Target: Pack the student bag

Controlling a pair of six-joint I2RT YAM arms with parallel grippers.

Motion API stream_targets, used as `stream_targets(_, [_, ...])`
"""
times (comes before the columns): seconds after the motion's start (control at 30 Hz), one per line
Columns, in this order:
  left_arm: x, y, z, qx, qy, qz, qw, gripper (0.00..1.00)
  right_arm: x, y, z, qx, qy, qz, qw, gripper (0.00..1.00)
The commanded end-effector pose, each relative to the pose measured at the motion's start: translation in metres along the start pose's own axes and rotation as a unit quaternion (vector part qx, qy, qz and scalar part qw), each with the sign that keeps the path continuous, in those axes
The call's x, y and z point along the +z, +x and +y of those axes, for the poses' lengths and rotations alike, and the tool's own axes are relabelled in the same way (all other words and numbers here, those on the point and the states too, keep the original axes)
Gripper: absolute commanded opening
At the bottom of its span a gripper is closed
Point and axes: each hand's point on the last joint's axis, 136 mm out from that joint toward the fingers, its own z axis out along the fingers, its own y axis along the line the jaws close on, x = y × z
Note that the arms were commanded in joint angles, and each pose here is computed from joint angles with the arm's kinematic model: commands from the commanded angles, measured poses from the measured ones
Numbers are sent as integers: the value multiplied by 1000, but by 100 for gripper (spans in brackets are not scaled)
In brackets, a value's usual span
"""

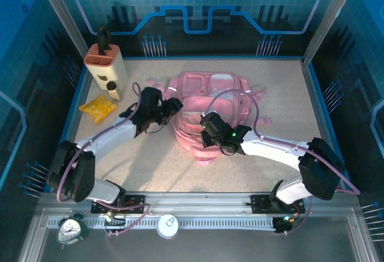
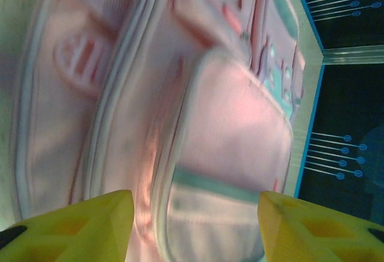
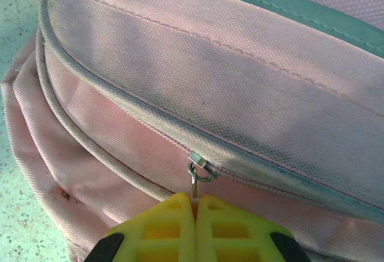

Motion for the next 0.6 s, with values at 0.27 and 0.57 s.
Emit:
stream_targets(0.27, [33,32,-14,-56,8,-18,998,41,8,-1,14,3,-24,3,1000,0])
stream_targets(0.57, [19,-12,23,-16,-73,-69,995,0,-8,26,-44,18,76,56,995,0])
